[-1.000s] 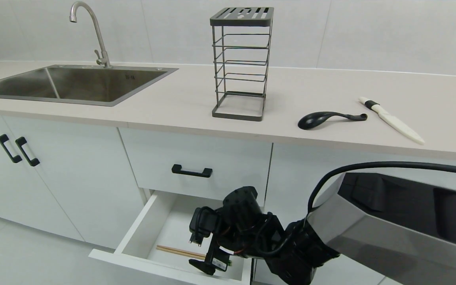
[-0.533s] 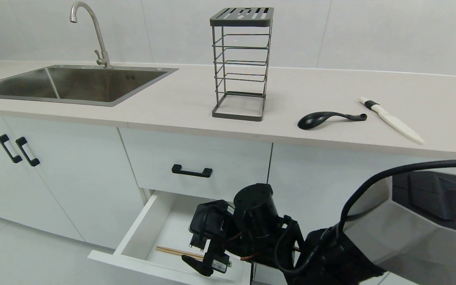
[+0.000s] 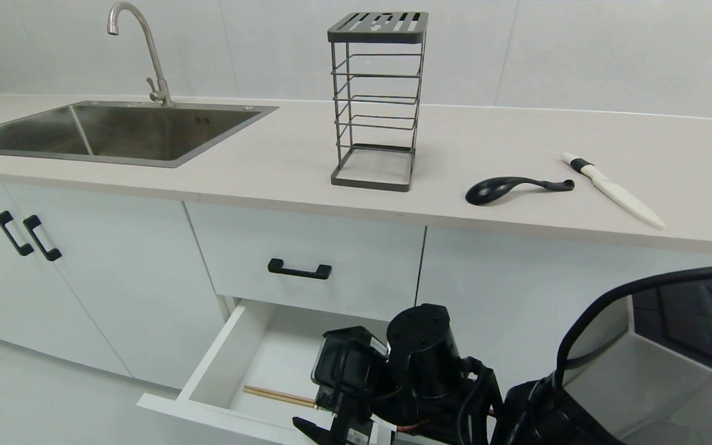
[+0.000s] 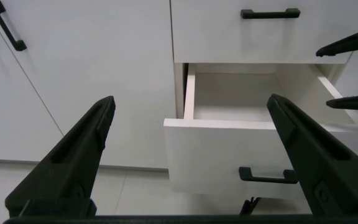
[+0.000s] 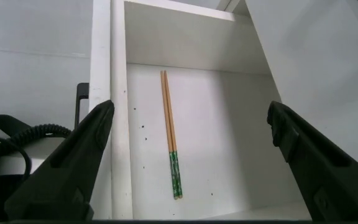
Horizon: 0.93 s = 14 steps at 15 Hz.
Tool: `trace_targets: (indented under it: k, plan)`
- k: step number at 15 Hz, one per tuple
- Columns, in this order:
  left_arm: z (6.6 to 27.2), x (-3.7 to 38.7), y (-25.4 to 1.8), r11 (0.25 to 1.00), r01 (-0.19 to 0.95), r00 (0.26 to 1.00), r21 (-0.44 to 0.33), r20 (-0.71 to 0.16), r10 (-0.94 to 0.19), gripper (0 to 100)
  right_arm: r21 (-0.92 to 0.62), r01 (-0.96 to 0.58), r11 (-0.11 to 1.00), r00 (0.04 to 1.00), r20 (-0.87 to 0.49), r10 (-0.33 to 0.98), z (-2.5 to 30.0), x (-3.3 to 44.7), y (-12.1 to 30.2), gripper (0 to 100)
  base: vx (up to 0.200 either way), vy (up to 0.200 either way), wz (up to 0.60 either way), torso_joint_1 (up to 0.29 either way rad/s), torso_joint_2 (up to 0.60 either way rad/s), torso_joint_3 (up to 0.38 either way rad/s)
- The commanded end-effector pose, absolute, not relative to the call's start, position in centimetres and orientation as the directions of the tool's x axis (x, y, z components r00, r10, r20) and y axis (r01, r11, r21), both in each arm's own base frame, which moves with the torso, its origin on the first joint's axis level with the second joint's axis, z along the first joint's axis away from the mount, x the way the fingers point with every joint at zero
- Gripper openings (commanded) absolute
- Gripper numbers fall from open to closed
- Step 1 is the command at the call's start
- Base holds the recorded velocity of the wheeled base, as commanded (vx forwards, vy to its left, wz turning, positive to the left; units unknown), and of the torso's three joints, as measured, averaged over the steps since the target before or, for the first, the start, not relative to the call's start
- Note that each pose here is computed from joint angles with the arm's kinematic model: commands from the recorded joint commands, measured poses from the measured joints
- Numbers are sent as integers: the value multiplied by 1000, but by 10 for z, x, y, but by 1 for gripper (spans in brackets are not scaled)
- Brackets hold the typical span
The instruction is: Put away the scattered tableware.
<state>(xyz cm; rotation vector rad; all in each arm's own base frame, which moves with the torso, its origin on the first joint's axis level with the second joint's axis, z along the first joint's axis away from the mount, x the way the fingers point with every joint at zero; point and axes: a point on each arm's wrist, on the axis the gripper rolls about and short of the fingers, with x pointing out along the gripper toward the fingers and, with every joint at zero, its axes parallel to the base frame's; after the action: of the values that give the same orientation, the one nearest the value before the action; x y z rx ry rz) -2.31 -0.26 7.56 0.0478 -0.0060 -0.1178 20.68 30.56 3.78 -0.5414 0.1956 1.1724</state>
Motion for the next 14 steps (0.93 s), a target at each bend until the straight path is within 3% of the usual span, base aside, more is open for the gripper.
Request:
trace_targets:
  k: [1, 7, 10, 14]
  plan:
    - [76, -23, -3, 992, 118, 993, 48, 3, -118, 100, -303, -912, 277, 388, -412, 825, 39, 207, 307, 100, 0, 0, 0, 203, -320, -115]
    - [76, -23, -3, 992, 118, 993, 48, 3, -118, 100, -296, -915, 275, 384, -423, 821, 37, 205, 306, 100, 0, 0, 0, 245, -474, -217]
    - [76, -23, -3, 992, 118, 993, 48, 3, -118, 100, -293, -916, 275, 383, -427, 819, 35, 205, 306, 100, 0, 0, 0, 90, -481, -225]
    - [76, -23, -3, 992, 118, 993, 48, 3, -118, 100, -286, -919, 273, 379, -441, 814, 31, 206, 306, 100, 0, 0, 0, 369, -484, -236]
